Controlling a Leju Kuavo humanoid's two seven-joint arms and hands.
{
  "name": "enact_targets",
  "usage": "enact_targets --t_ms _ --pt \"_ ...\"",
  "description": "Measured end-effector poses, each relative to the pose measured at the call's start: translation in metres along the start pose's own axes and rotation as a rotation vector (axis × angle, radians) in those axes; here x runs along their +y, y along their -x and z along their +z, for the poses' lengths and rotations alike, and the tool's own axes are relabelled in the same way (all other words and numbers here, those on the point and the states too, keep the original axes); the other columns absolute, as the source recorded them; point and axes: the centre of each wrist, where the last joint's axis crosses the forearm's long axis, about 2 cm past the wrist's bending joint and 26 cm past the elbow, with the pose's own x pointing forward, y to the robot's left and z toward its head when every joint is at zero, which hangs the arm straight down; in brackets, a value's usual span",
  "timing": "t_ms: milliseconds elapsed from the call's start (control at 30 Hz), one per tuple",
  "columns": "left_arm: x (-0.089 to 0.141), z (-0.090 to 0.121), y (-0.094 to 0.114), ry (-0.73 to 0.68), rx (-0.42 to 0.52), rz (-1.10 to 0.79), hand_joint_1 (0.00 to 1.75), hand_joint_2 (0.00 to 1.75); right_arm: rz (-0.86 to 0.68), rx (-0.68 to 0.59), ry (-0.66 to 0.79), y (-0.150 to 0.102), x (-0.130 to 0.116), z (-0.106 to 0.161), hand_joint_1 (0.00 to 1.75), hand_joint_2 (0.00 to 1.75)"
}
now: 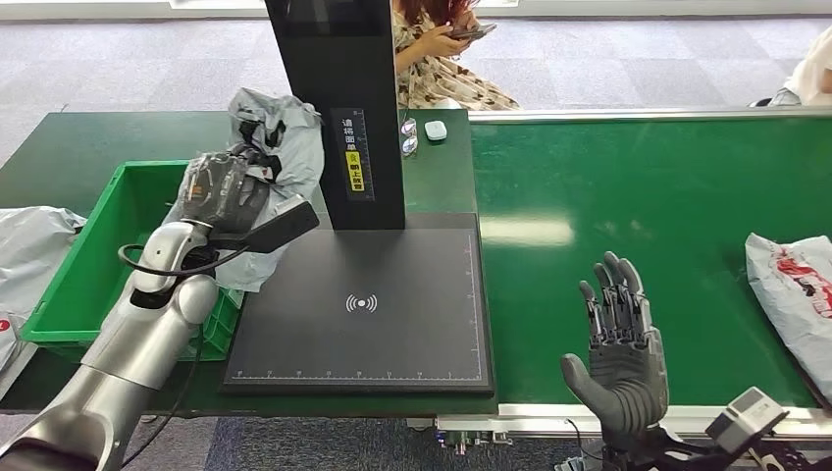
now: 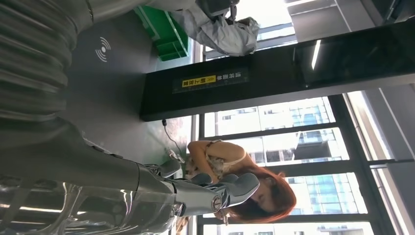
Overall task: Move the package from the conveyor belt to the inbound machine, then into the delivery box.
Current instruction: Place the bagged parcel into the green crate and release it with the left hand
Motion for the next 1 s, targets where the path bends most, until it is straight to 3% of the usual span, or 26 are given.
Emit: enact_targets --t_ms 267,467,667,900,933,1000 --pt "0.05 -0.028 0.059 -0.052 0.234 -0.154 1.75 1.75 -0.001 -0.013 -0.012 -0.005 0.001 -0.001 0.0 1.75" --pt "0.077 -0.053 0.093 -0.015 0.411 -0.28 1.75 1.75 -0.004 -0.016 -0.031 -0.005 0.002 -0.007 0.0 1.75" --pt "0.078 -0.06 0.117 0.09 0.535 -0.38 1.75 1.75 -0.01 -0.022 -0.036 -0.004 0.002 -0.013 0.0 1.75" --pt "0.055 -0.05 0.131 0.239 0.597 -0.395 1.75 1.75 -0.012 -0.026 -0.043 -0.004 0.003 -0.017 0.0 1.75" --pt "0.052 -0.049 0.131 0.257 0.598 -0.393 1.68 1.75 -0.012 -0.026 -0.045 -0.004 0.003 -0.018 0.0 1.75" --pt "0.046 -0.047 0.13 0.284 0.596 -0.387 0.82 1.75 -0.014 -0.027 -0.05 -0.005 0.003 -0.019 0.0 1.75"
